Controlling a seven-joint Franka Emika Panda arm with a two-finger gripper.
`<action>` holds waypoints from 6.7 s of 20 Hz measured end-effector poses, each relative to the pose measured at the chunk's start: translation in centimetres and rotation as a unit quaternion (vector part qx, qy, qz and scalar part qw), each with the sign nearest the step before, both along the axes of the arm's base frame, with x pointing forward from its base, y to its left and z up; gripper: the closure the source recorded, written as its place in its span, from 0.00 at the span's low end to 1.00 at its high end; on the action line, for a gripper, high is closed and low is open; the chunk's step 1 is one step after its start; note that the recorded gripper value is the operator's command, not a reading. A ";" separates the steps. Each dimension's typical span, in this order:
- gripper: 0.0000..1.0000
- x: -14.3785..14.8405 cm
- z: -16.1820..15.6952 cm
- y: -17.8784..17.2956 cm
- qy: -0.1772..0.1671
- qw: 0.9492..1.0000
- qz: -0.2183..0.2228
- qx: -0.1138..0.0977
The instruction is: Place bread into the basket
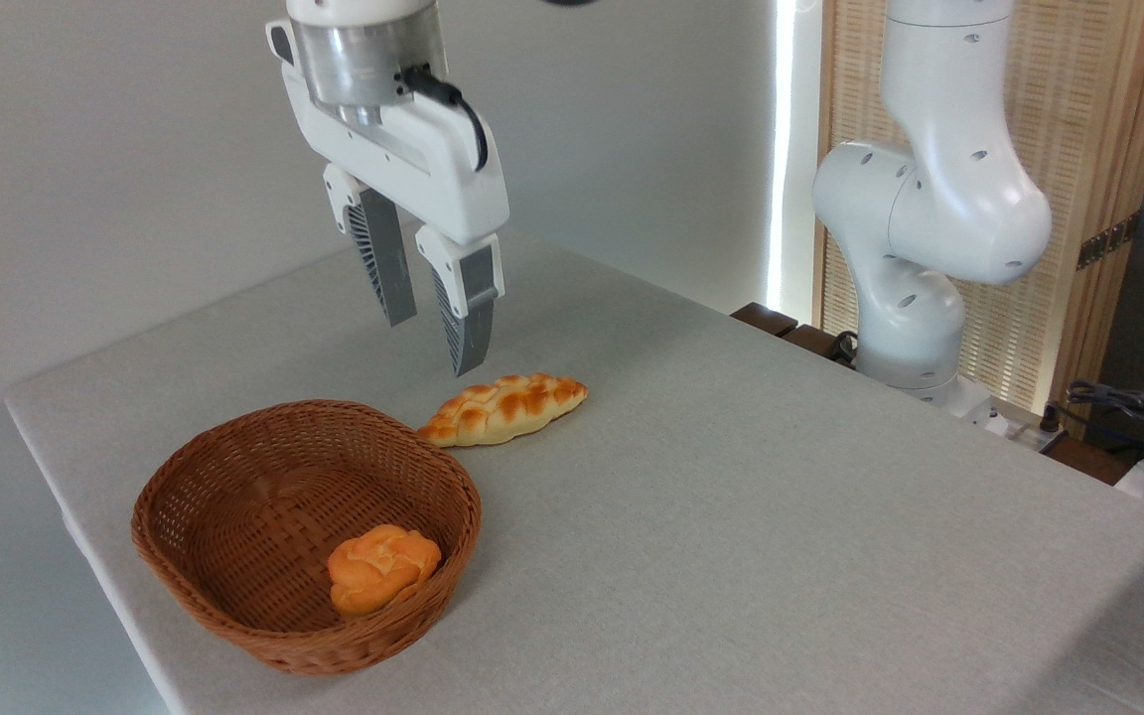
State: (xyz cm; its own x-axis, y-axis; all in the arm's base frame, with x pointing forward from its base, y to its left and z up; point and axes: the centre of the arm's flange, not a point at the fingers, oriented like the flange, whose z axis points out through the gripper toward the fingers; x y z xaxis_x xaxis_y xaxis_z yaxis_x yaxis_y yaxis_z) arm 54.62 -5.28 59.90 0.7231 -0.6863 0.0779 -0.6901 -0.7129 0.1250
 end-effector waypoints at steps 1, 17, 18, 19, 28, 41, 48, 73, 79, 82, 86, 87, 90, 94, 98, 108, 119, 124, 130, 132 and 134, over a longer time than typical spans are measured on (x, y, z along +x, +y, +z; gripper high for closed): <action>0.00 -0.3 -0.6 -0.6 0.007 1.000 -0.004 -0.003; 0.00 -12.4 -14.0 -12.1 -0.002 0.977 -0.212 0.004; 0.00 -12.5 -14.6 -12.0 -0.002 0.977 -0.215 0.004; 0.00 -12.6 -15.1 -11.9 -0.001 0.976 -0.216 0.005; 0.01 -12.7 -18.2 -12.1 -0.027 0.977 -0.212 0.007; 0.72 -12.3 -19.5 -12.8 -0.049 0.976 -0.214 0.007; 0.72 -12.2 -19.0 -12.7 -0.049 0.976 -0.214 0.006; 0.52 7.7 -13.7 -9.8 -0.105 0.993 -0.016 -0.042; 0.07 8.0 -14.4 -10.0 -0.101 0.994 -0.016 -0.040; 0.00 8.1 -14.6 -10.1 -0.099 0.994 -0.017 -0.040; 0.00 8.0 -14.7 -10.2 -0.099 0.994 -0.018 -0.040; 0.00 8.0 -14.7 -10.2 -0.099 0.994 -0.018 -0.040; 0.00 8.0 -14.7 -10.2 -0.099 0.994 -0.018 -0.040; 0.00 8.0 -14.7 -10.2 -0.099 0.994 -0.018 -0.040; 0.00 8.1 -14.6 -10.2 -0.100 0.994 -0.018 -0.040; 0.00 4.3 -1.0 -1.9 -0.055 0.998 -0.005 -0.026; 0.00 1.6 1.5 0.3 -0.037 0.999 -0.013 0.026; 0.00 1.6 1.5 1.2 -0.037 0.998 -0.008 0.042; 0.00 1.6 1.4 1.4 -0.038 0.998 -0.009 0.051; 0.00 1.7 1.4 1.4 -0.038 0.998 -0.008 0.051; 0.00 1.7 1.4 1.4 -0.037 0.998 -0.005 0.051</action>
State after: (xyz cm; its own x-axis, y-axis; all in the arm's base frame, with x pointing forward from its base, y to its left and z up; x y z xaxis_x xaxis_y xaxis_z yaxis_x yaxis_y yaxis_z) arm 56.27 -3.85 61.34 0.7108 -0.7008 0.0608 -0.7020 -0.7121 0.0000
